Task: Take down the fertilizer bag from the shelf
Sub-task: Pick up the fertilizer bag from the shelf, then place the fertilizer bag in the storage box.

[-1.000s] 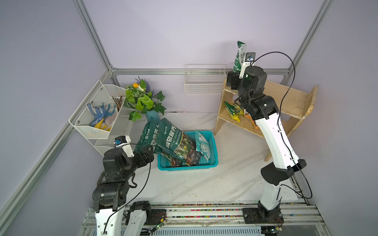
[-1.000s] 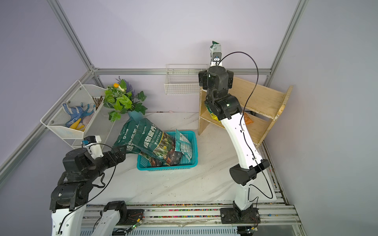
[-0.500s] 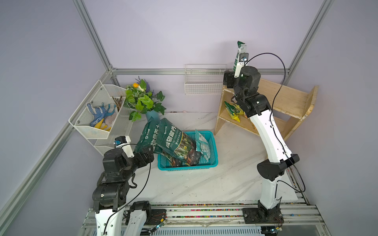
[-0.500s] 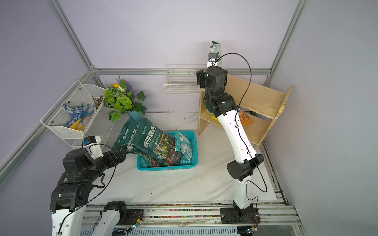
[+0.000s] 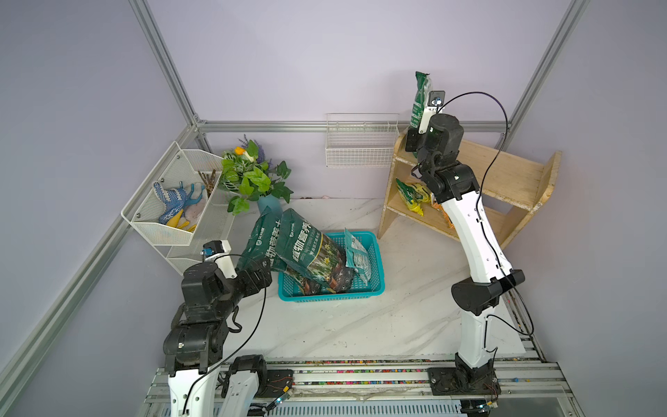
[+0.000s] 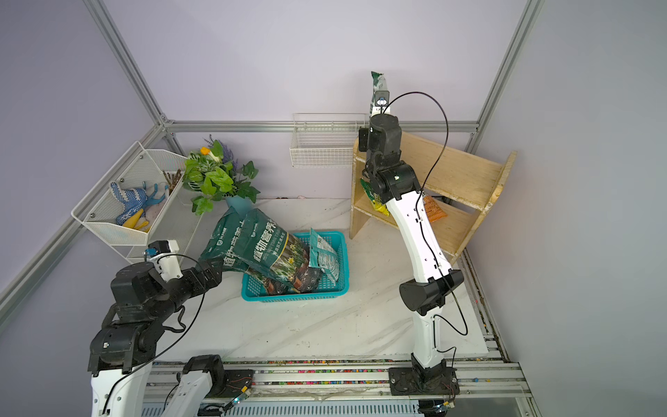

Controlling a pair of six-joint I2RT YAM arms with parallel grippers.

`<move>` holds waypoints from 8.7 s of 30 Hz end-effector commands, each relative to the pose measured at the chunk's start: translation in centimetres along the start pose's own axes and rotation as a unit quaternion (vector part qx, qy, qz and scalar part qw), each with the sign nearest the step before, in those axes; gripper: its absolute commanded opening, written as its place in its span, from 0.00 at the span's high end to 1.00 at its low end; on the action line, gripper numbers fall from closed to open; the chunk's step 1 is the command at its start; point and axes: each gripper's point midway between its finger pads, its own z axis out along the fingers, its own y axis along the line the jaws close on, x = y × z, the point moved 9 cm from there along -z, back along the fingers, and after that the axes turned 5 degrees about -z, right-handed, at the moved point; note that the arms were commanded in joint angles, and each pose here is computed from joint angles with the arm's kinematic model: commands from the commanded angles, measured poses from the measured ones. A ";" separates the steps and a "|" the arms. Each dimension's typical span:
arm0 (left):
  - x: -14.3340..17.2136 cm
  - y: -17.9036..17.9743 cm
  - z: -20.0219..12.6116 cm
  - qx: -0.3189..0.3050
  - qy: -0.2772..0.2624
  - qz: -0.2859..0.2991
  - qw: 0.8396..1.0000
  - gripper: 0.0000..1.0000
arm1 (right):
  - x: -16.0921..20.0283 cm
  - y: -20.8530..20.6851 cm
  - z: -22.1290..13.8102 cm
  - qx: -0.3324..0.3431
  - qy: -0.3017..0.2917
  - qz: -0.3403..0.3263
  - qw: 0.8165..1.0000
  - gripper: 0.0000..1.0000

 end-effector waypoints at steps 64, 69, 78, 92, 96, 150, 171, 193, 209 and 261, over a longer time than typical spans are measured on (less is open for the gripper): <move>0.9 0.5 0.8 0.002 0.012 -0.005 1.000 0.00 | 14.7 9.3 -20.3 -0.138 -0.076 0.093 0.983 1.00; 0.9 0.5 0.8 0.001 0.012 -0.005 1.000 0.00 | 16.9 10.5 -19.9 -0.139 -0.060 0.091 0.984 1.00; 0.8 0.5 0.8 0.002 0.012 -0.005 1.000 0.00 | 20.7 11.6 -19.8 -0.139 -0.040 0.091 0.985 1.00; 0.8 0.5 0.8 0.001 0.012 -0.005 1.000 0.00 | 25.2 12.4 -19.9 -0.142 -0.009 0.103 0.984 1.00; 0.8 0.5 0.8 0.001 0.012 -0.005 1.000 0.00 | 26.8 13.5 -19.5 -0.146 0.004 0.096 0.985 1.00; 0.8 0.5 0.8 0.001 0.012 -0.005 1.000 0.00 | 44.6 17.8 -22.5 -0.173 0.110 -0.222 0.953 1.00; 0.8 0.5 0.8 0.001 0.011 -0.005 1.000 0.00 | 40.9 15.4 -24.9 -0.038 0.132 -0.296 0.945 1.00; 0.8 0.5 0.8 0.000 0.011 -0.006 1.000 0.00 | 43.9 17.9 -22.2 -0.076 0.157 -0.387 0.906 1.00; 0.8 0.5 0.8 0.000 0.011 -0.006 1.000 0.00 | 42.0 16.3 -22.1 -0.107 0.176 -0.331 0.921 0.96; 0.8 0.6 0.8 0.000 0.011 -0.006 1.000 0.00 | 27.6 13.2 -24.3 -0.192 0.075 -0.104 0.973 0.25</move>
